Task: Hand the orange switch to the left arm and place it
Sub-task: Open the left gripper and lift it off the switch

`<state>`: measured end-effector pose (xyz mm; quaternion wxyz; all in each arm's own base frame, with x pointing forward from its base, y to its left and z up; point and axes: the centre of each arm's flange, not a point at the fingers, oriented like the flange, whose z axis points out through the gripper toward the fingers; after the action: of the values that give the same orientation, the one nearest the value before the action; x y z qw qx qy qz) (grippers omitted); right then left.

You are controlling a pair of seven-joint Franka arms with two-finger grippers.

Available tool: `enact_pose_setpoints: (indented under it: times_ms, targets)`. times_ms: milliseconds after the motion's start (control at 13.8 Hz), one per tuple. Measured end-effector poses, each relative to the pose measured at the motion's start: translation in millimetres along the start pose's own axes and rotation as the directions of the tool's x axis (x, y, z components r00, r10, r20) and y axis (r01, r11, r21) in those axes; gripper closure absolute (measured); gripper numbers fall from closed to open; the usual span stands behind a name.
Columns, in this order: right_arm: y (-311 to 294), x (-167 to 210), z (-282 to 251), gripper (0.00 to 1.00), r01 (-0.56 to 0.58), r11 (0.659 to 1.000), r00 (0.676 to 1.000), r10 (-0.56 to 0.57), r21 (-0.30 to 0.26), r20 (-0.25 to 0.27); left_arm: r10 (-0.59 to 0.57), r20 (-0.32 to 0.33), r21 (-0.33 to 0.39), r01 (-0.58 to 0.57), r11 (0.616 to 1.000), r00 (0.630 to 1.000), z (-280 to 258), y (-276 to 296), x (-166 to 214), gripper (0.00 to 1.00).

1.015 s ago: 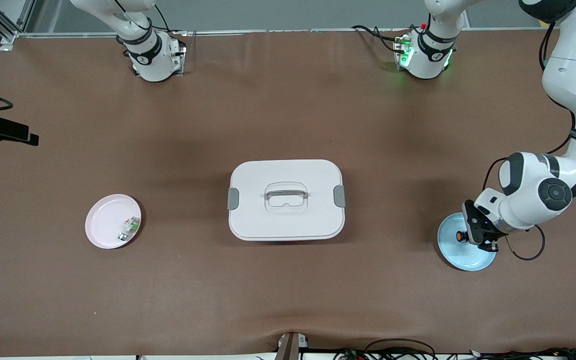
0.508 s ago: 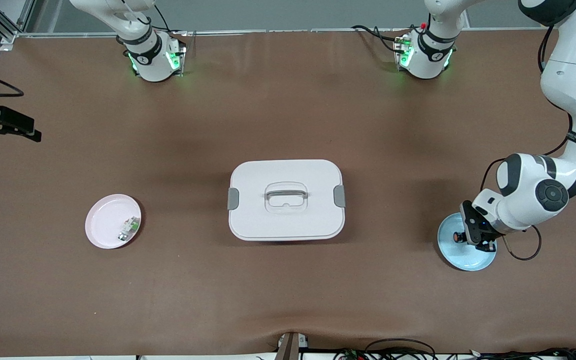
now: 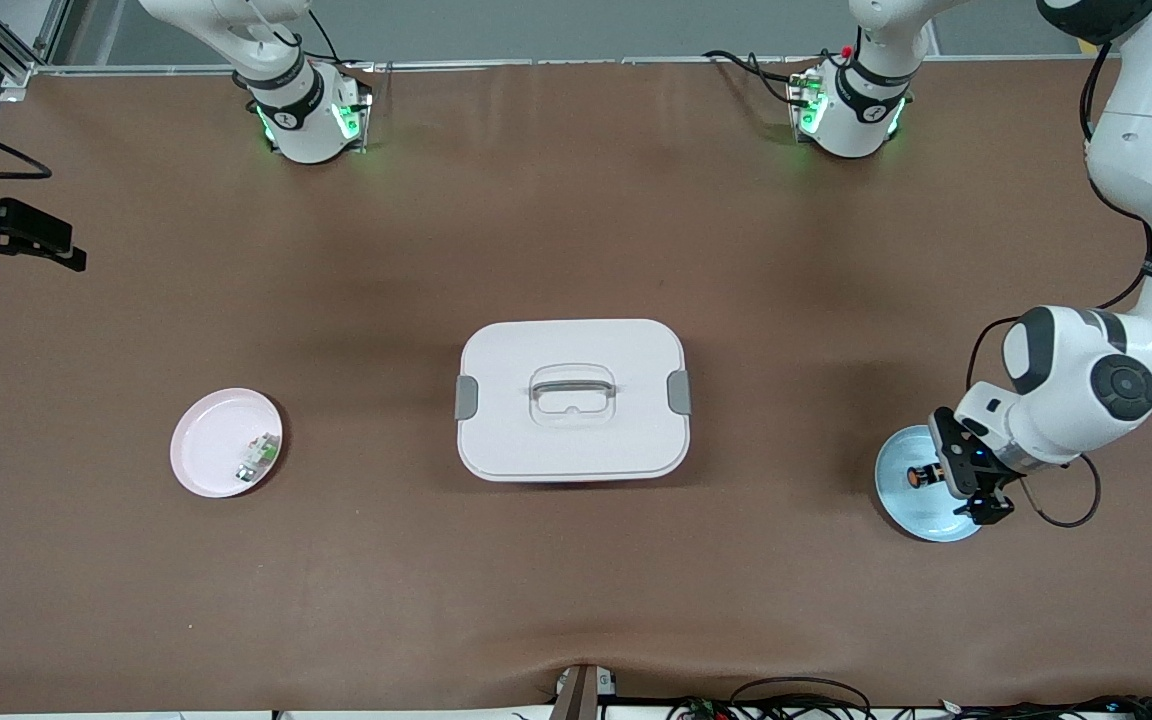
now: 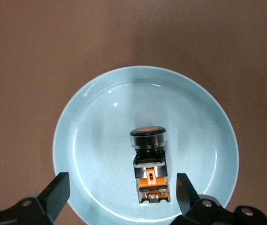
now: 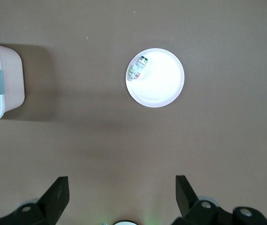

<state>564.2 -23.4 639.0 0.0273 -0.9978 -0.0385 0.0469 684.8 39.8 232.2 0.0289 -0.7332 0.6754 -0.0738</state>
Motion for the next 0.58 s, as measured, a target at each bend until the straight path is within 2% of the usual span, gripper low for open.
enact_pose_setpoints:
  times_ms: [218,363,580]
  targets:
    - [6.0,-0.4,1.4,0.00,-0.011,1.000,1.000,0.011,0.001,0.001,-0.088,-0.016,-0.084,0.086,0.993,0.996,-38.4,-10.6,-1.9,0.00]
    - [10.3,-1.0,0.6,0.00,-0.029,1.000,1.000,0.029,0.001,-0.003,-0.169,0.013,-0.133,0.169,0.977,0.986,-65.4,-16.2,-5.3,0.00]
    - [13.8,-1.2,0.0,0.00,-0.079,0.997,0.997,0.079,0.002,-0.007,-0.277,0.059,-0.155,0.283,0.946,0.959,-105.4,-19.0,1.7,0.00]
